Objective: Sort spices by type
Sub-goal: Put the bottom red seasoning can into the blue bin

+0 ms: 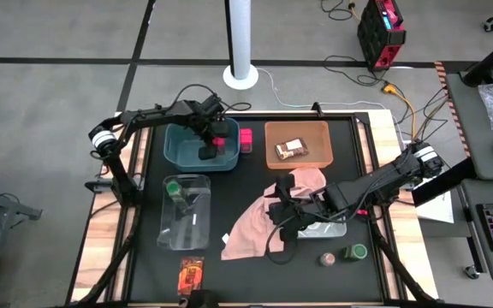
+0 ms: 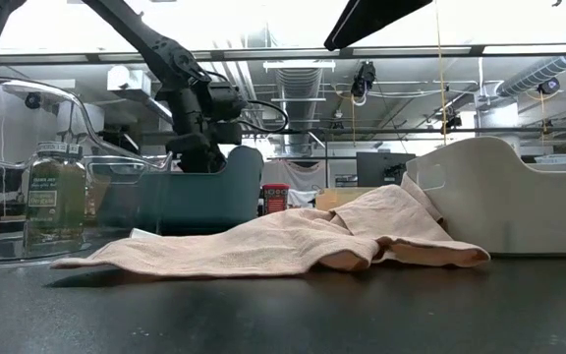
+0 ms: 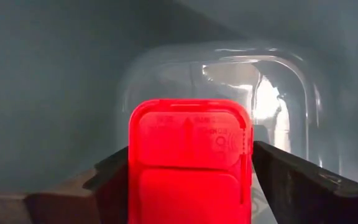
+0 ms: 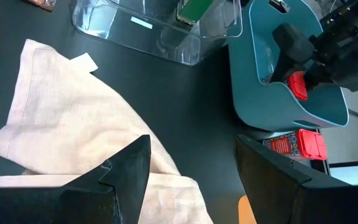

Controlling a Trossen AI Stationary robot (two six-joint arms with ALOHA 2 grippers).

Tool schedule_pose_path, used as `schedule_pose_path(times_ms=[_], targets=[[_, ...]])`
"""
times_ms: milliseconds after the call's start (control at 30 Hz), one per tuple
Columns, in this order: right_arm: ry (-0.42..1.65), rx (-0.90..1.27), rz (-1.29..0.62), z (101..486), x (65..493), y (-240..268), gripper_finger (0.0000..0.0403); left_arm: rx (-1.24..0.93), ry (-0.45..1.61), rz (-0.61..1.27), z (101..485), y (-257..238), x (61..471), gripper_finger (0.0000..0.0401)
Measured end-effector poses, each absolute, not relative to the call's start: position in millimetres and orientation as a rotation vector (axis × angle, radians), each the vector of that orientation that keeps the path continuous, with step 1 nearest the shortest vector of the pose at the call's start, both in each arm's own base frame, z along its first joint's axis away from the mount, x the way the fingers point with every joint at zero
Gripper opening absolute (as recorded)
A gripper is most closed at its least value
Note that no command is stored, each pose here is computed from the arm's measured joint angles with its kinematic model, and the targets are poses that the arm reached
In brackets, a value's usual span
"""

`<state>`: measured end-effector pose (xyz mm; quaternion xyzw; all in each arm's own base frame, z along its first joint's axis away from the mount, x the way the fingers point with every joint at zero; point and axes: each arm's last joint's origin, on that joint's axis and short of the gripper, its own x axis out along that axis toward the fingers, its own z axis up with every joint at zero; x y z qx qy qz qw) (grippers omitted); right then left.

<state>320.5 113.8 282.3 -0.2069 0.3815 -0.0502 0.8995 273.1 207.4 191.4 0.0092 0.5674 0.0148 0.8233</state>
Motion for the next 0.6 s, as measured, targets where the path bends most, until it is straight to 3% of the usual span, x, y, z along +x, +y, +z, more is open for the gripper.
schedule_pose_path(times_ms=[600], targets=[[0.789,-0.42,-0.108,282.3,320.5,113.8,0.0221,0.013,1.224,0.059,209.0,199.9,263.2,0.0264]])
